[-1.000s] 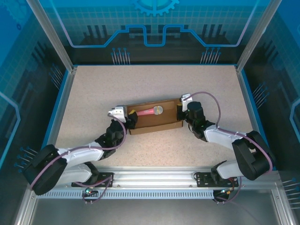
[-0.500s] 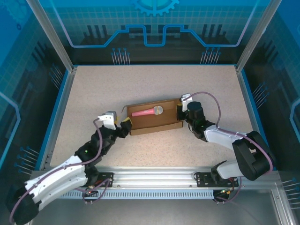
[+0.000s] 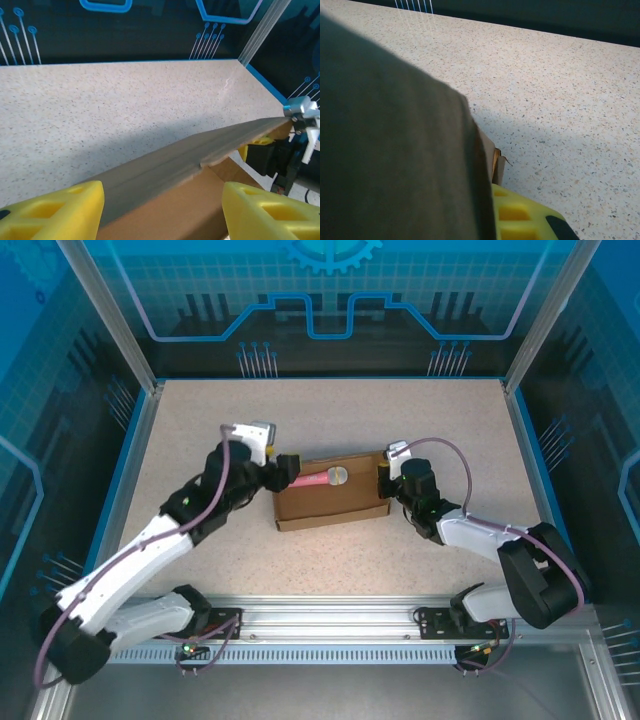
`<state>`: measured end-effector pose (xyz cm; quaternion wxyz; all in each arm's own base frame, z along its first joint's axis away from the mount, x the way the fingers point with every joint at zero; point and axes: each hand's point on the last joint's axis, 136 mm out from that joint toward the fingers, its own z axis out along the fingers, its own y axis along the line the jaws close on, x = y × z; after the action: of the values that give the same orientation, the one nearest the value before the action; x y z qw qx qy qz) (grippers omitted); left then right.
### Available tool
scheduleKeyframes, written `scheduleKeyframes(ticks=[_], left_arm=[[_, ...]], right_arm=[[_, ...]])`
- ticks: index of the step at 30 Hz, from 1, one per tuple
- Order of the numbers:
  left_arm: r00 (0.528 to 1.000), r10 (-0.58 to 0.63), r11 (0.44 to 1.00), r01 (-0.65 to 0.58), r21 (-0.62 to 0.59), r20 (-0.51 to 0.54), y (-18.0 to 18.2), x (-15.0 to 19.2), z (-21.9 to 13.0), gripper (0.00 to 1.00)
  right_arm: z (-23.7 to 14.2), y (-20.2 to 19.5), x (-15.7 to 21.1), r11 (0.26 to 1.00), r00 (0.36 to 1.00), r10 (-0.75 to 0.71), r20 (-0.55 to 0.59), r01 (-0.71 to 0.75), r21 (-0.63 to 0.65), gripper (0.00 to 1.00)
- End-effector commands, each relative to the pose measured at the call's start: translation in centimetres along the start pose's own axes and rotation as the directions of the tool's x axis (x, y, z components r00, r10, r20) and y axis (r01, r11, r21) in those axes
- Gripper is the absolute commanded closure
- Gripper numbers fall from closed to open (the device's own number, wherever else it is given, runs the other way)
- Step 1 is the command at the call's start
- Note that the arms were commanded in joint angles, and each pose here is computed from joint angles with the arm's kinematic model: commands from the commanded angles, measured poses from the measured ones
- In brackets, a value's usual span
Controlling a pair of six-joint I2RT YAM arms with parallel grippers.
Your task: Fold the paper box
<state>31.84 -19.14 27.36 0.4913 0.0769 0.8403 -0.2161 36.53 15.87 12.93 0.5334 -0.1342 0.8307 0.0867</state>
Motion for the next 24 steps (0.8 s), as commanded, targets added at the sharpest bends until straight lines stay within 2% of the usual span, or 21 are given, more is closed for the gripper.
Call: scheduleKeyframes(ticks=[1, 7, 16, 24], left_arm=[[0.988, -0.021, 0.99, 0.042, 0.136, -0.152, -2.0, 0.6, 2.4, 0.35], [0.945, -0.05, 0.947, 0.147, 0.284, -0.324, -4.9, 1.8, 6.1, 0.33], [0.907, -0.044, 0.915, 0.206, 0.347, -0.42, -6.0, 4.3, 7.4, 0.32], [0.898, -0.059, 0.915, 0.223, 0.335, -0.436, -5.5, 5.6, 7.9, 0.32]], right_arm=[[-0.2, 0.1, 1.0, 0.999, 0.999, -0.031, -0.021, 0.031, 0.009, 0.97], [-0.1, 0.2, 1.3, 1.0, 0.999, -0.025, -0.024, 0.026, 0.005, 0.96], [-0.2, 0.0, 1.2, 0.999, 0.999, -0.028, -0.023, 0.028, 0.017, 0.93], [-0.7, -0.2, 1.3, 0.999, 0.999, -0.019, -0.03, 0.02, 0.026, 0.82]])
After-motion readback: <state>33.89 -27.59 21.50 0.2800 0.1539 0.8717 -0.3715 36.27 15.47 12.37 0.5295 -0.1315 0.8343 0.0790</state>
